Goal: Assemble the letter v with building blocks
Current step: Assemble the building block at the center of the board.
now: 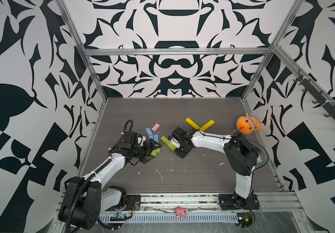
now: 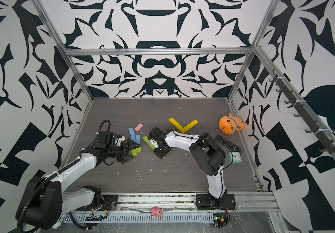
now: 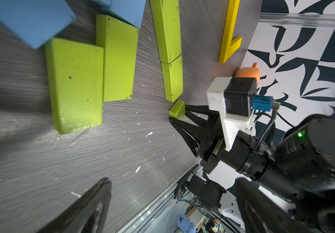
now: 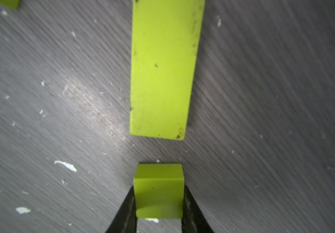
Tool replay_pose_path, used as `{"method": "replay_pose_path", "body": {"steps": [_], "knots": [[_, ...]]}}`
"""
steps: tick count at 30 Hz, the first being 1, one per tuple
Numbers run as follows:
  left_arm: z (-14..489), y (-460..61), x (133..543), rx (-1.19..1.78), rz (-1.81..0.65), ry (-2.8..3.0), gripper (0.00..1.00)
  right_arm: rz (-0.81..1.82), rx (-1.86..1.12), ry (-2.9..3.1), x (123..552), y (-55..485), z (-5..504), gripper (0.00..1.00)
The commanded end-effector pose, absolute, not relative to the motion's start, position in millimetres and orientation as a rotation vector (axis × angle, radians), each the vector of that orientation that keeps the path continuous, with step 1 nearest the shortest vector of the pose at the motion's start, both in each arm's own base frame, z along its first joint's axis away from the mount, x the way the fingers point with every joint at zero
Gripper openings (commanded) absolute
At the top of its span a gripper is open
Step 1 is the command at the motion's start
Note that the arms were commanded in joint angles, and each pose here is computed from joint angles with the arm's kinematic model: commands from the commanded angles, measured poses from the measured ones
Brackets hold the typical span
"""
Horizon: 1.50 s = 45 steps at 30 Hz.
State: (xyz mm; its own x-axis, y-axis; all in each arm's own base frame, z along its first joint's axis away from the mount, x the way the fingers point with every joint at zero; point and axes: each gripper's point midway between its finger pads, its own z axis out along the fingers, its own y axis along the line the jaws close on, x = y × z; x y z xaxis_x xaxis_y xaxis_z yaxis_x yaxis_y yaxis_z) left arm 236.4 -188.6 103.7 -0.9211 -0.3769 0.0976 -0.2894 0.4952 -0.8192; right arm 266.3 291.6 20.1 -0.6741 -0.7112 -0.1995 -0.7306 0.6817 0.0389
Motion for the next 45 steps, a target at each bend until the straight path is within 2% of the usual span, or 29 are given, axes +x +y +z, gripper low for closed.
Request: {"method": "replay_pose_path", "body": {"steps": [1, 45], "knots": [[97.8, -186.1, 230.9, -0.596, -1.413, 2.646, 0.99, 0.145, -1.168, 2.728, 271.6, 296.3, 19.0, 0.31], [86.9, -182.5, 230.8, -0.619, -1.416, 2.665, 0.99, -0.011, -1.163, 2.803, 273.5, 296.4, -0.5, 0.31]]}}
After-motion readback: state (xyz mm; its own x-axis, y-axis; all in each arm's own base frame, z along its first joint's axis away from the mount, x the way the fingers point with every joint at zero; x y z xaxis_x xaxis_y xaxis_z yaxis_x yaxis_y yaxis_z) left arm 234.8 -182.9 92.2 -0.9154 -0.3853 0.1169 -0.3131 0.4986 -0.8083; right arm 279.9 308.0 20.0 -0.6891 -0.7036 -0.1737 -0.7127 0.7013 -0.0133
